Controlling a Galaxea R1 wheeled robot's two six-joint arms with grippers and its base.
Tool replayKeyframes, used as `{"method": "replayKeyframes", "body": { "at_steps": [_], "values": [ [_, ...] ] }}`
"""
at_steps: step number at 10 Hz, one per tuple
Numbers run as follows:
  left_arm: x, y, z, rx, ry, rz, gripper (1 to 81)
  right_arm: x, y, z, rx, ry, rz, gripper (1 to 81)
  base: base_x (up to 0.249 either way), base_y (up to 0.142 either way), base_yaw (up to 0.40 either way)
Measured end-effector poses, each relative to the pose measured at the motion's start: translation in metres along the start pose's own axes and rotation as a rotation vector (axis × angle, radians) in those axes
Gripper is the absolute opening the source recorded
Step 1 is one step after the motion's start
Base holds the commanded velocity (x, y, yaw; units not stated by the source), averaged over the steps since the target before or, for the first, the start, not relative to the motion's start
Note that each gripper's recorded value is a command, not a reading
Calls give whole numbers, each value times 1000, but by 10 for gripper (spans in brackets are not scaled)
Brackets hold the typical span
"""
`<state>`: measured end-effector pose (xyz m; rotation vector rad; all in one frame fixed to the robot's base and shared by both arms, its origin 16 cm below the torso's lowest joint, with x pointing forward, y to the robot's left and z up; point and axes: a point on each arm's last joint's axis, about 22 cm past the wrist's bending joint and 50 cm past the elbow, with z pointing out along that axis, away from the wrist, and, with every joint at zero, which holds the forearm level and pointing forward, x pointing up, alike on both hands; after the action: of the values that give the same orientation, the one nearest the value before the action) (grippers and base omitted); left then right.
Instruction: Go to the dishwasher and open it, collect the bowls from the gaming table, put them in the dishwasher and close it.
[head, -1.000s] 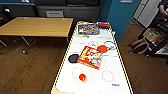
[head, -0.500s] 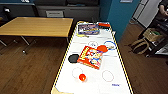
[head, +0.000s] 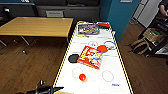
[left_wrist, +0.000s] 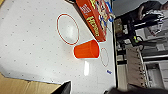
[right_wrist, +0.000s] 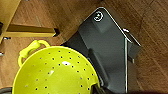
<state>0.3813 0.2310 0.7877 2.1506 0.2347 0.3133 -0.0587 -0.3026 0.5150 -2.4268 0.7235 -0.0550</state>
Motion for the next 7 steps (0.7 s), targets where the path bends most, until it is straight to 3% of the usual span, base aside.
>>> {"method": "replayKeyframes", "body": {
  "at_steps": [2,4,7],
  "values": [
    [16,9,15,6,-67,25,811,-8,-2,13,-16,-26,1,10,0,0,0],
    [34,16,29,14,-105,54,811,-11,-2,15,-22,-36,-5,10,0,0,0],
    [71,14,57,45,-121,75,811,-8,0,17,-36,-46,-12,10,0,0,0]
  ]
}}
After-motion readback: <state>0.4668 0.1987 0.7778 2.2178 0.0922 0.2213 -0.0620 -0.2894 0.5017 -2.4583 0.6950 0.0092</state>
